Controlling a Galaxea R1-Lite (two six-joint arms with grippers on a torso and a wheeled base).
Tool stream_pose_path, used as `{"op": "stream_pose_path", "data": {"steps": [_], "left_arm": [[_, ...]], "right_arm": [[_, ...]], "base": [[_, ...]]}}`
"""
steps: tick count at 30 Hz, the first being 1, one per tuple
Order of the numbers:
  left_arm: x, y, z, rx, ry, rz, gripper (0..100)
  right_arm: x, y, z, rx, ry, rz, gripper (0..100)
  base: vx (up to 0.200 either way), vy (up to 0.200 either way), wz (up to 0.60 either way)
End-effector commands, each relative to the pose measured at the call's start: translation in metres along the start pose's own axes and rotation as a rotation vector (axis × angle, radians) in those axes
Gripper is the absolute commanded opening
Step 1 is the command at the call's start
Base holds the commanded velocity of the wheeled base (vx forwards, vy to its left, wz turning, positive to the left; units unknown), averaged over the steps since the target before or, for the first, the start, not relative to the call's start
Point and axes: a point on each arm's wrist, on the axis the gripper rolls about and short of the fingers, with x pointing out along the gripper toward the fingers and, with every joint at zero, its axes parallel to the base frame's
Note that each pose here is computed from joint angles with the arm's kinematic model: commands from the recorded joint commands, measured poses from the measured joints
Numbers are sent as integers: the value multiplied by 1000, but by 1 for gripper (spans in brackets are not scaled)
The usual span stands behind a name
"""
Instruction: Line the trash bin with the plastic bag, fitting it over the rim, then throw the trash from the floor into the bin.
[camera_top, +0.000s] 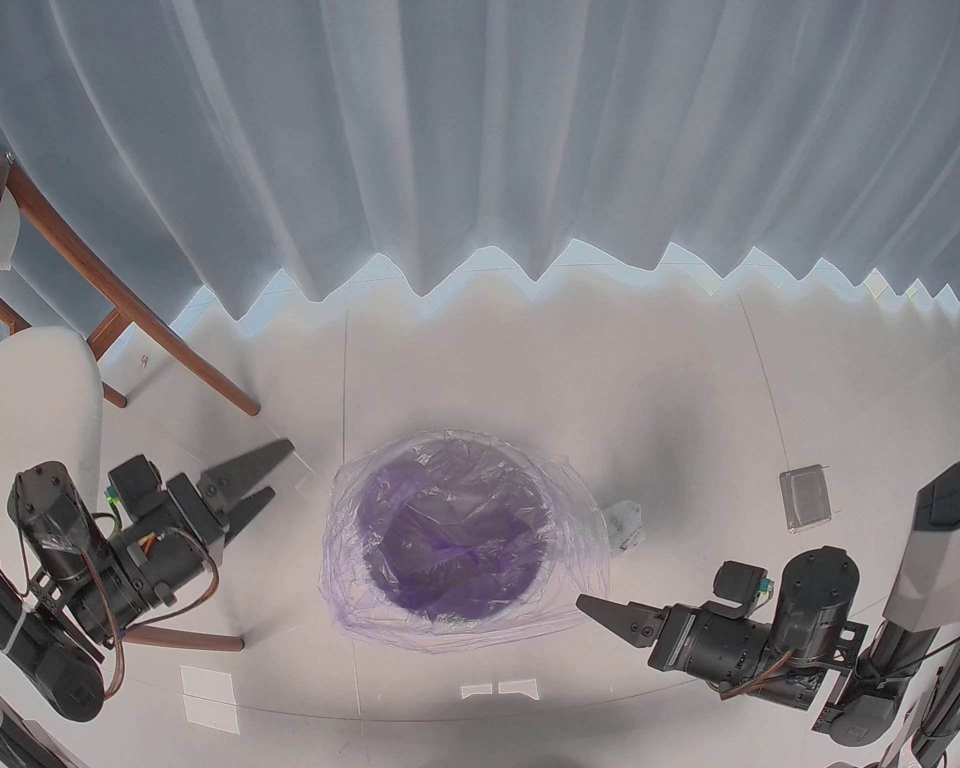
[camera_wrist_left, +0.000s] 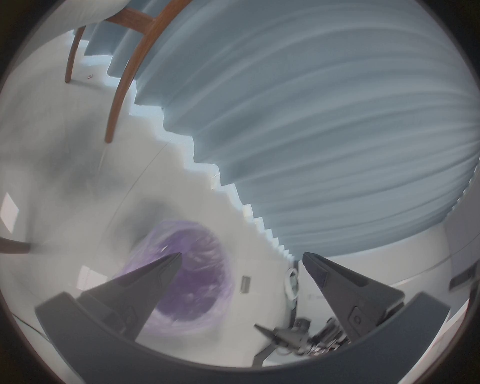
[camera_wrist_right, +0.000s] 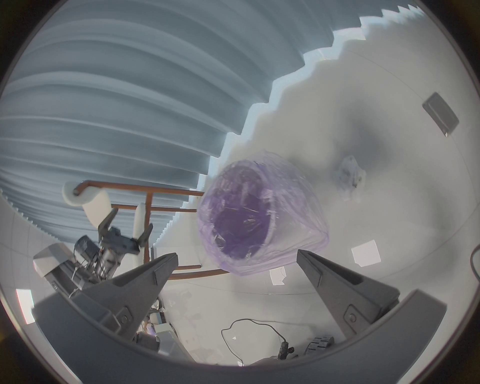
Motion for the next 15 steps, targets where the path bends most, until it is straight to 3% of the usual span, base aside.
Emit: {"op": "stream_pose_path", "data": {"steps": [1,3,6,10,15], "left_arm": [[8,-2,18,10,-52,-40,100],[12,3,17,19,-38,-24,100],[33,35,4,109,35,71,100],[45,66,-11,163,119,155,100],[53,73,-16,151,142,162,100]], "right_arm": [[-19,15,5,-69,-40,73,100],[-20,16,3,-69,-32,75,100],[-23,19,-3,-76,-3,85,100],[-28,22,-5,-80,2,103,100],[-31,26,-4,-82,-8,124,100]], "base": [[0,0,0],[0,0,0],[0,0,0],[0,0,0],[0,0,0]]}}
